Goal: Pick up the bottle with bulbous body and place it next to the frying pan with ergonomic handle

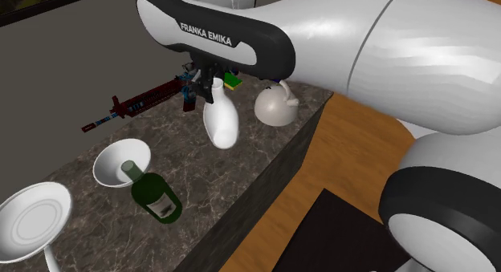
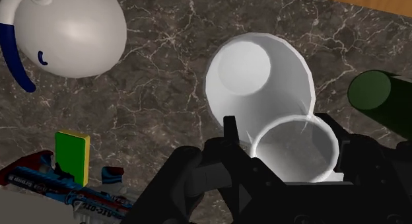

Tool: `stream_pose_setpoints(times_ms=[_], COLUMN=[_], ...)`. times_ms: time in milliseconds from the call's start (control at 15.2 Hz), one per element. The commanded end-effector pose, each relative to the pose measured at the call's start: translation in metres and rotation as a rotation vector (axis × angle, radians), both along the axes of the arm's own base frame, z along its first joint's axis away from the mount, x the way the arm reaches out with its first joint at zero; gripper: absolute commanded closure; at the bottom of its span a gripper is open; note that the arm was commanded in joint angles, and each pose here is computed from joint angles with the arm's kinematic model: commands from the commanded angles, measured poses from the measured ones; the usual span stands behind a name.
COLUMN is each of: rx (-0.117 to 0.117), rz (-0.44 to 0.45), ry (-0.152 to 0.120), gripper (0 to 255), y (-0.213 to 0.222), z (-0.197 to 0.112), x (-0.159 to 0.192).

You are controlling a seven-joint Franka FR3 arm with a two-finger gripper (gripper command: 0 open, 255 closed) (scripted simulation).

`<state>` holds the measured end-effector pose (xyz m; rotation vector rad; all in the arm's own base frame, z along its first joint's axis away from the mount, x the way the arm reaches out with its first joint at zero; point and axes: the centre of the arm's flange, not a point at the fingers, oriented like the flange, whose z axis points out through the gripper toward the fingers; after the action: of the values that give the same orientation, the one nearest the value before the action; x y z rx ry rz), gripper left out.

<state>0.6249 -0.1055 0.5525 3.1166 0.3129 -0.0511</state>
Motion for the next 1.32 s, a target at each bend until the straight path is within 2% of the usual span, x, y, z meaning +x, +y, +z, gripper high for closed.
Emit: stream_pose_setpoints(times_ms=[0,1254], rx=[0.0,0.0], rz=[-0.001,-0.001], ry=[-0.001,-0.001], gripper=[255,255], y=[0.025,0.274], z=[0.002,0.002], x=[-0.003,-0.032])
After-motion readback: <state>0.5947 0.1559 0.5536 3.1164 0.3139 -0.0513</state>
